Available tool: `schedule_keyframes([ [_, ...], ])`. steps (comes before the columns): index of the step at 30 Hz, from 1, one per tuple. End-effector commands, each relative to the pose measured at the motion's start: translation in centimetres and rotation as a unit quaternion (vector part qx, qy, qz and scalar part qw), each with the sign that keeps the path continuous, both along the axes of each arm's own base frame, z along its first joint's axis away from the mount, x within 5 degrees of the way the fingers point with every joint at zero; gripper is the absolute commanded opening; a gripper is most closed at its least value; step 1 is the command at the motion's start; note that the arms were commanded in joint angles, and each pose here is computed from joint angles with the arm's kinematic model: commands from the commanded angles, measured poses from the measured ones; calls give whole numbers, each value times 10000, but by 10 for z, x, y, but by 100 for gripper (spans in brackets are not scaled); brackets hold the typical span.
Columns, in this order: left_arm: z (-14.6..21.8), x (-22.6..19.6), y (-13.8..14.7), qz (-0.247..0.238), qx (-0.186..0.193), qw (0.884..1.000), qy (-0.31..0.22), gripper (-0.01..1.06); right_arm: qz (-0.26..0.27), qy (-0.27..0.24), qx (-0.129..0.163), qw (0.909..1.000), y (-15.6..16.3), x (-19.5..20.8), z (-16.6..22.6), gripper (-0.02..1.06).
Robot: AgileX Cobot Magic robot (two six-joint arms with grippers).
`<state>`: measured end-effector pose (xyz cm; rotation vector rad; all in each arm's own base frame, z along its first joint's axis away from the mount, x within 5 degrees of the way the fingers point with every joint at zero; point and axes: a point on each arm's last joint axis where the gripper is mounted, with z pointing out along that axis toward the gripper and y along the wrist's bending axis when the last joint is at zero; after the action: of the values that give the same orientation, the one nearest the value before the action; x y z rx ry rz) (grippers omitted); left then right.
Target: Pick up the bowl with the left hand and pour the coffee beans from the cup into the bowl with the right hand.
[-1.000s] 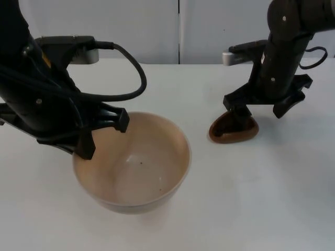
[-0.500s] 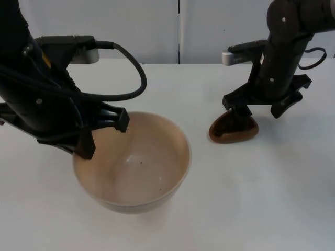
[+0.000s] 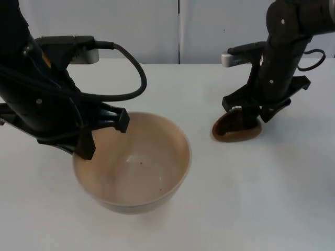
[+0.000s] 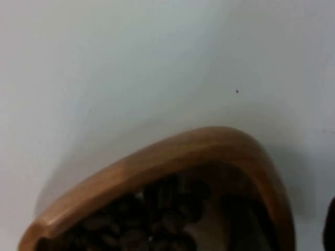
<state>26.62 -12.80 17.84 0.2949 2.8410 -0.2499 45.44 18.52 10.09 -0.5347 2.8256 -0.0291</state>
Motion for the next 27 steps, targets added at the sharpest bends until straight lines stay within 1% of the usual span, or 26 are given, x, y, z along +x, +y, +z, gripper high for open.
schedule_keyframes([
  [1, 4, 0, -1, 66, -83, 9999, -34, 0, 53, -13, -16, 10000, 2, 0, 1, 30],
  [2, 4, 0, -1, 66, -83, 9999, -34, 0, 53, -13, -16, 10000, 2, 0, 1, 26],
  [3, 4, 0, -1, 66, -83, 9999, -34, 0, 53, -13, -16, 10000, 2, 0, 1, 26],
  [4, 4, 0, -1, 66, -83, 9999, -34, 0, 53, -13, -16, 10000, 2, 0, 1, 23],
  [7, 4, 0, -1, 66, -83, 9999, -34, 0, 53, -13, -16, 10000, 2, 0, 1, 12],
  [8, 4, 0, -1, 66, -83, 9999, -34, 0, 53, -13, -16, 10000, 2, 0, 1, 12],
  [12, 4, 0, -1, 66, -83, 9999, -34, 0, 50, 19, -31, 10000, 1, -1, 1, 1],
  [18, 4, 0, -1, 66, -83, 9999, -34, 0, 48, 39, -40, 10000, 1, -1, 1, 0],
  [23, 4, 0, -1, 66, -83, 9999, -34, 0, 35, -73, 10, 10000, 1, -1, 13, 0],
  [27, 4, 0, -2, 67, -86, 9999, -43, 0, 28, -241, 103, 9997, 2, -1, 29, 0],
])
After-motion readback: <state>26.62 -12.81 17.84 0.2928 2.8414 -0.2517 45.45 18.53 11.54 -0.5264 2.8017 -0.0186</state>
